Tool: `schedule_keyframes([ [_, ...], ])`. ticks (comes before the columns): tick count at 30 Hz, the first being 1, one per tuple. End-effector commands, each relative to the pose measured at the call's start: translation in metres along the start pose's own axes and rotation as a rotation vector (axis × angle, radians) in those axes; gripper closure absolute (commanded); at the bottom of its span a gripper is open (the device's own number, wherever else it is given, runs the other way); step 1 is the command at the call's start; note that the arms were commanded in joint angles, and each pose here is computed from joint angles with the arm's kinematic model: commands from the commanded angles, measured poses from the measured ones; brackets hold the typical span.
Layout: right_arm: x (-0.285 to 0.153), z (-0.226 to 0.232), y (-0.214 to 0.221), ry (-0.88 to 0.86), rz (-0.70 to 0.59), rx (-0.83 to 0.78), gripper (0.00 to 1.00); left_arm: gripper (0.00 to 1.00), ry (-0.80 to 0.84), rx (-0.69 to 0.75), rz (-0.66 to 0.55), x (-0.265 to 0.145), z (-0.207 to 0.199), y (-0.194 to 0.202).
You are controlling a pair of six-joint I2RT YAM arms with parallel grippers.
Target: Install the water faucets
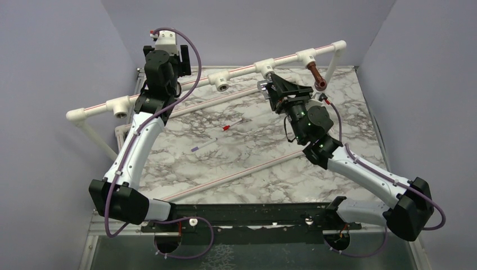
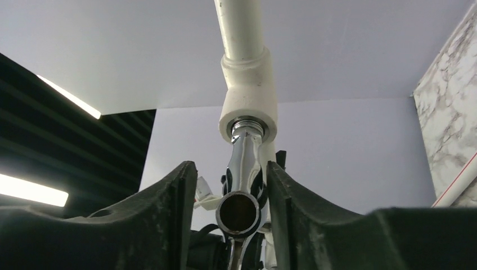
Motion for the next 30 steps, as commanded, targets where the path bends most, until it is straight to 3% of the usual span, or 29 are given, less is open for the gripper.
schedule_keyframes([
  [1,-0.007,0.013,-0.002,-0.001,-0.025,-0.019,0.43,0.23,0.024,0.041,0.127,0.002,-0.005,0.031],
  [6,-0.012,0.009,-0.003,0.056,-0.020,-0.113,0.31,0.23,0.024,0.043,0.132,0.003,-0.005,0.032],
  [11,-0.024,0.009,-0.012,0.084,-0.039,-0.281,0.27,0.23,0.020,0.044,0.133,0.003,-0.004,0.032],
  [18,-0.055,0.029,-0.030,-0.038,-0.033,-0.634,0.25,0.23,0.032,0.042,0.139,0.005,-0.007,0.033],
  [30,-0.079,0.046,-0.040,-0.121,0.147,-1.387,0.24,0.23,0.028,0.047,0.140,0.004,-0.006,0.034],
])
Point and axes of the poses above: each gripper's point midway between its finger pads, its own x axis out along the fingers, its own z axis along the line the jaws close on, y = z × x, the point moved 7 cm from there along -x, back along the fingers, and after that the axes turned 11 degrees about x, right-handed, at the moved point
